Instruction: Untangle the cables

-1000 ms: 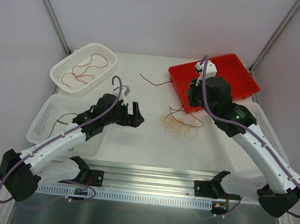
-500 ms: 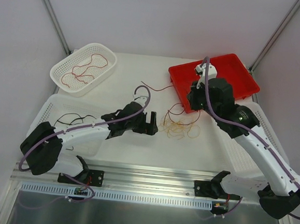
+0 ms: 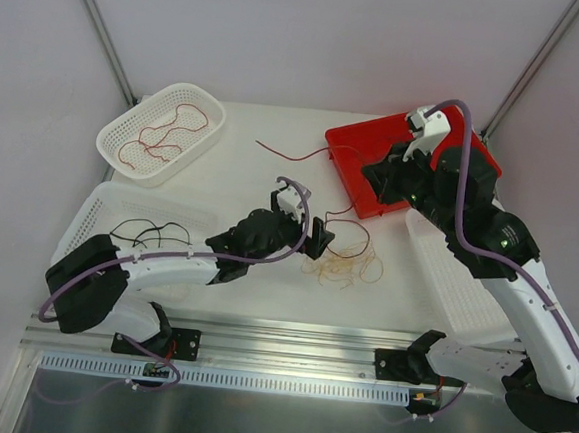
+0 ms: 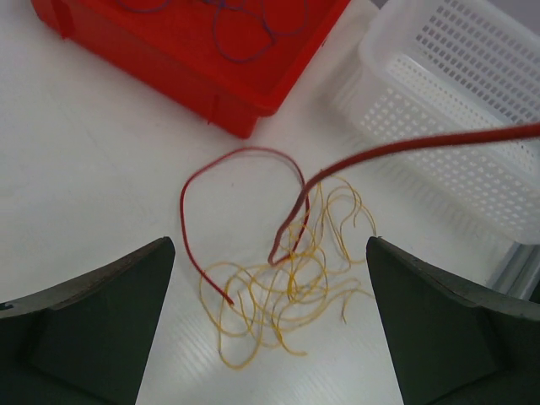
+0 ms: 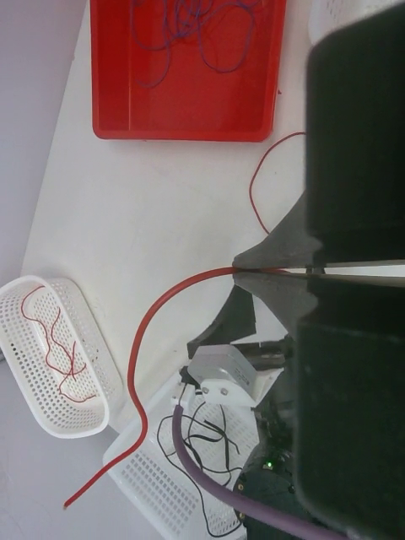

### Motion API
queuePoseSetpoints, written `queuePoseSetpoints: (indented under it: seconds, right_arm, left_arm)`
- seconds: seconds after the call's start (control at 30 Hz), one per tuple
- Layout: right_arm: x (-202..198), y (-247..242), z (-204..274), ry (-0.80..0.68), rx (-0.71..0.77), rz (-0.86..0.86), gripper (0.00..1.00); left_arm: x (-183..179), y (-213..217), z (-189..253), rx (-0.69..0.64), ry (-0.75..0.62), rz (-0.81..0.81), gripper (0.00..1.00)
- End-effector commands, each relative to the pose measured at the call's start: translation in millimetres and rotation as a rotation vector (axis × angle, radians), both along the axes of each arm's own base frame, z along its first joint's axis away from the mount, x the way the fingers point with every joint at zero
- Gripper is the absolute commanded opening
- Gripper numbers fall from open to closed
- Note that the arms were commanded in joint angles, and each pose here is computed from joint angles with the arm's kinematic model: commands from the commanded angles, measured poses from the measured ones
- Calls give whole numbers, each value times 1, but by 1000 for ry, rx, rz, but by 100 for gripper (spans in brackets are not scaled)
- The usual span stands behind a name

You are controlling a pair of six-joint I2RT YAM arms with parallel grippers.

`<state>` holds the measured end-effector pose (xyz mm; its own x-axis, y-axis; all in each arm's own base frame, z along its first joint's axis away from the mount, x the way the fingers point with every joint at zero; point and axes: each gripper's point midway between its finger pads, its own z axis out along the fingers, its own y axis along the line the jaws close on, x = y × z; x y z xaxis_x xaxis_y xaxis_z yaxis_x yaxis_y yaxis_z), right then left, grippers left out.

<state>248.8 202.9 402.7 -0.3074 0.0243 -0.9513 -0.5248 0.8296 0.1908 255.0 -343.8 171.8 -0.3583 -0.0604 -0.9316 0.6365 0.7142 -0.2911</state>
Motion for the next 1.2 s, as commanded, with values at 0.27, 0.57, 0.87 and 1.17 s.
queuePoseSetpoints:
  seconds: [0.27,0.57,0.87,1.17]
  right_arm:
    - [-13,0,24,-41,114,24,1]
    - [8,-30,-59,87,-60,-155,21]
    - [10,-15,-186,315,-176,-111,75]
    - [10,3,-277,448,-222,-59,83]
  left_arm:
    - [21,-35,16,-90,-176,12,61]
    - [13,5,41,-30,-99,109,0]
    - [0,56,101,87,-38,195,0]
    - [-7,83,151,90,-48,204,0]
